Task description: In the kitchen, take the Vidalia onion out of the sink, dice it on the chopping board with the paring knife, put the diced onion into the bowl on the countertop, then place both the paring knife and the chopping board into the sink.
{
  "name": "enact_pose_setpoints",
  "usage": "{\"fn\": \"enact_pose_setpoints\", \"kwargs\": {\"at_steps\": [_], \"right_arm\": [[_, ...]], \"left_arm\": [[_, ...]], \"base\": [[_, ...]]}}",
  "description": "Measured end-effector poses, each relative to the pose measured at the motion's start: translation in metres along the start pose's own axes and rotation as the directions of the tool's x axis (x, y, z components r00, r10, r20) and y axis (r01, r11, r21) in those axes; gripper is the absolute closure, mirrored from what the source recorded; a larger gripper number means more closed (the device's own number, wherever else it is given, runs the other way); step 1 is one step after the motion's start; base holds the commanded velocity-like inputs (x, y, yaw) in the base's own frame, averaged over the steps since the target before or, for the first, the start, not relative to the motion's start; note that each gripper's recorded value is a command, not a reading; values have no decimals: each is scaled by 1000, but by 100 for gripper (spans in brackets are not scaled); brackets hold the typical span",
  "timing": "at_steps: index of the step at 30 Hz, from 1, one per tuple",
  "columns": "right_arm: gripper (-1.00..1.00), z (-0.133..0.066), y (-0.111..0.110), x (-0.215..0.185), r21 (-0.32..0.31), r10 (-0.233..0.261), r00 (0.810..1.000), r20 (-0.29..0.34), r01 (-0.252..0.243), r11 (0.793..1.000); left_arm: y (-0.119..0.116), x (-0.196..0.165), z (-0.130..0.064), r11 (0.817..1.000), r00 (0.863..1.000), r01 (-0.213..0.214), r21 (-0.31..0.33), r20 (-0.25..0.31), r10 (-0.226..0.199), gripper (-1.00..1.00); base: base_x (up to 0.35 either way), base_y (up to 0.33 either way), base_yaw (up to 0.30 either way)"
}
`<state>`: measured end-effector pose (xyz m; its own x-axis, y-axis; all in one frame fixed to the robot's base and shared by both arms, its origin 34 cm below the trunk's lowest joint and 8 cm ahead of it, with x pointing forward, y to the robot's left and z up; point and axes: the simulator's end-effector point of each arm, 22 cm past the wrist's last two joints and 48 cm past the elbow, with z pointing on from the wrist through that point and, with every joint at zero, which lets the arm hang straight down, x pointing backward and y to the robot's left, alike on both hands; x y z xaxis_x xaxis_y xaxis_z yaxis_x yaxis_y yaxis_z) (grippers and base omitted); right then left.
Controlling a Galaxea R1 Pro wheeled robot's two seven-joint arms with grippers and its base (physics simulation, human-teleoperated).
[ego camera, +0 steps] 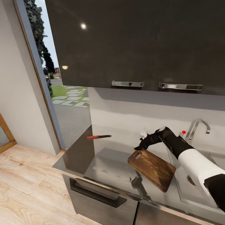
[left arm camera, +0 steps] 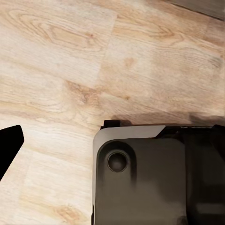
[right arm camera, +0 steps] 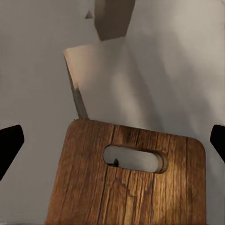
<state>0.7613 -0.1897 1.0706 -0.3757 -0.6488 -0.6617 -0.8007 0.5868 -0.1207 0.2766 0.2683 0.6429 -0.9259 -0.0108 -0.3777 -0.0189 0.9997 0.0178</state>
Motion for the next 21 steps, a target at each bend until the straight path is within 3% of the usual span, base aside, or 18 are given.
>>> {"fn": "enact_pose_setpoints", "kwargs": {"at_steps": [9, 15, 21], "right_arm": [[-100, -8, -2, 8, -28, -37, 999, 4, 37, 999], [-100, -9, 6, 20, -73, -184, 982, -31, 181, 981], [-100, -10, 13, 24, -110, -239, 970, -39, 234, 966]], "left_arm": [[0, 1, 0, 1000, 1000, -2, 0, -2, 2, -100], [1, 1, 0, 1000, 1000, -4, -1, -2, 4, -100], [2, 1, 0, 1000, 1000, -6, -1, 1, 6, -100]], "base": [[0, 0, 0], [0, 0, 0], [0, 0, 0]]}}
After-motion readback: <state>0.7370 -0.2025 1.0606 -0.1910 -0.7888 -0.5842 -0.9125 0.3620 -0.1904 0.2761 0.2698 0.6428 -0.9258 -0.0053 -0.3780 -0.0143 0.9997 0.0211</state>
